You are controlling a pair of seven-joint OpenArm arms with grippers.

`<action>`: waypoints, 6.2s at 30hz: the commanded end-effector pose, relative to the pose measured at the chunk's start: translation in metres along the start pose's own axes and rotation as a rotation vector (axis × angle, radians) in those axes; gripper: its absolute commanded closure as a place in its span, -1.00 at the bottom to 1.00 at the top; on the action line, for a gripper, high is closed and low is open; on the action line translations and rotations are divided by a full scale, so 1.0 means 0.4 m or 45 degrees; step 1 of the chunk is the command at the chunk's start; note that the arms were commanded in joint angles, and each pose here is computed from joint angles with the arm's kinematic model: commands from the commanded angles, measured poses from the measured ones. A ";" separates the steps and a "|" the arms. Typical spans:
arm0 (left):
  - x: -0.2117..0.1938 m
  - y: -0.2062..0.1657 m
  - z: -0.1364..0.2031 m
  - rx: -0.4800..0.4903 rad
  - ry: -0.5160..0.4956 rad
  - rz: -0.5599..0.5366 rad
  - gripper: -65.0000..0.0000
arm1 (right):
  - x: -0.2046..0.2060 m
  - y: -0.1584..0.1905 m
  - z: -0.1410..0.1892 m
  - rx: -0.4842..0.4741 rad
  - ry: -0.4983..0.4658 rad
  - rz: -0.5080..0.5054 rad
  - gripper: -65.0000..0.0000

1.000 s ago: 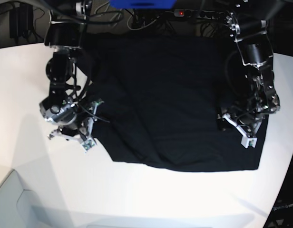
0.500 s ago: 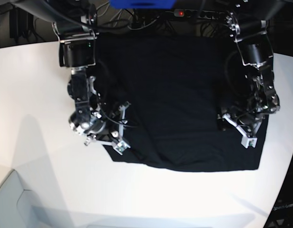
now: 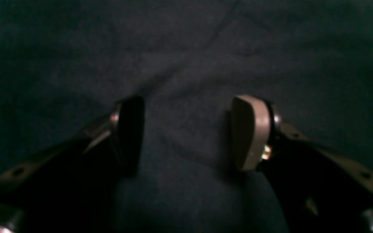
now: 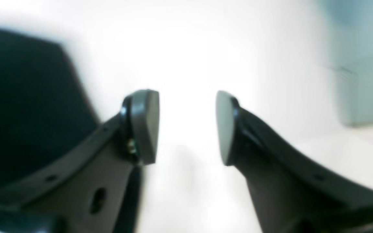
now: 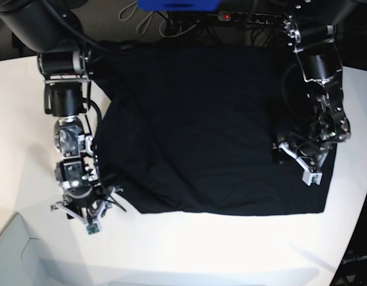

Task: Layout the t-shirt on the table in an organized manner, then fold the t-shirt properly
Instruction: 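Grasp the shirt side with the right gripper and pull it straight, then pull the shirt side with the right gripper away from the left gripper, then grasp the shirt sides with both grippers and stretch them apart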

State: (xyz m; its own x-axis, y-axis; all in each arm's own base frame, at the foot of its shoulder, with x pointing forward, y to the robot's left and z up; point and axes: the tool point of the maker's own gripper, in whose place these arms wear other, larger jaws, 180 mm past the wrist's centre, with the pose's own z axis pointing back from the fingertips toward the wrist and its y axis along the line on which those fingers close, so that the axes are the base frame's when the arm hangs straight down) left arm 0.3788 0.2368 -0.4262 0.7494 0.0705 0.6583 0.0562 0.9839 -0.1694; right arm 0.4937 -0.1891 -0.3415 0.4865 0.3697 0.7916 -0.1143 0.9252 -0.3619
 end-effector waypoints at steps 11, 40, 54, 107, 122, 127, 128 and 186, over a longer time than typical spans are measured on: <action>-0.026 0.018 0.003 0.035 0.074 -0.007 -0.28 | 0.072 0.262 0.184 0.552 -0.230 0.243 0.02; -0.032 0.018 0.004 0.039 0.092 -0.015 -0.28 | 0.013 -0.082 -0.058 -0.046 -0.141 -0.239 0.01; 0.034 0.011 0.003 0.031 0.032 -0.024 -0.28 | -0.056 0.020 0.069 0.082 -0.068 -0.130 0.03; 0.065 -0.015 0.008 0.017 -0.017 -0.035 -0.28 | -0.035 0.298 0.029 0.707 0.211 0.277 0.96; 0.025 -0.012 0.003 0.021 0.025 -0.033 -0.28 | 0.040 0.183 -0.084 0.420 -0.188 0.126 0.94; 0.025 -0.012 0.003 0.023 0.025 -0.032 -0.28 | 0.123 0.072 -0.104 0.083 -0.302 0.268 0.94; 0.025 -0.011 0.003 0.024 0.025 -0.030 -0.28 | 0.132 0.052 -0.104 0.015 -0.311 0.289 0.94; 0.025 0.000 0.012 0.035 0.018 -0.029 -0.28 | -0.135 -0.036 0.004 0.015 -0.195 0.309 1.00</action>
State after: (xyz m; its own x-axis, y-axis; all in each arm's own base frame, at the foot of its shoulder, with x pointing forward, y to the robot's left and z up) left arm 0.3792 0.2323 -0.4227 0.7587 0.0607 0.6486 0.0545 0.9862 -0.1560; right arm 0.4476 -0.2228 -0.4074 0.3762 0.5890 0.7152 -0.2630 0.8081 -0.5271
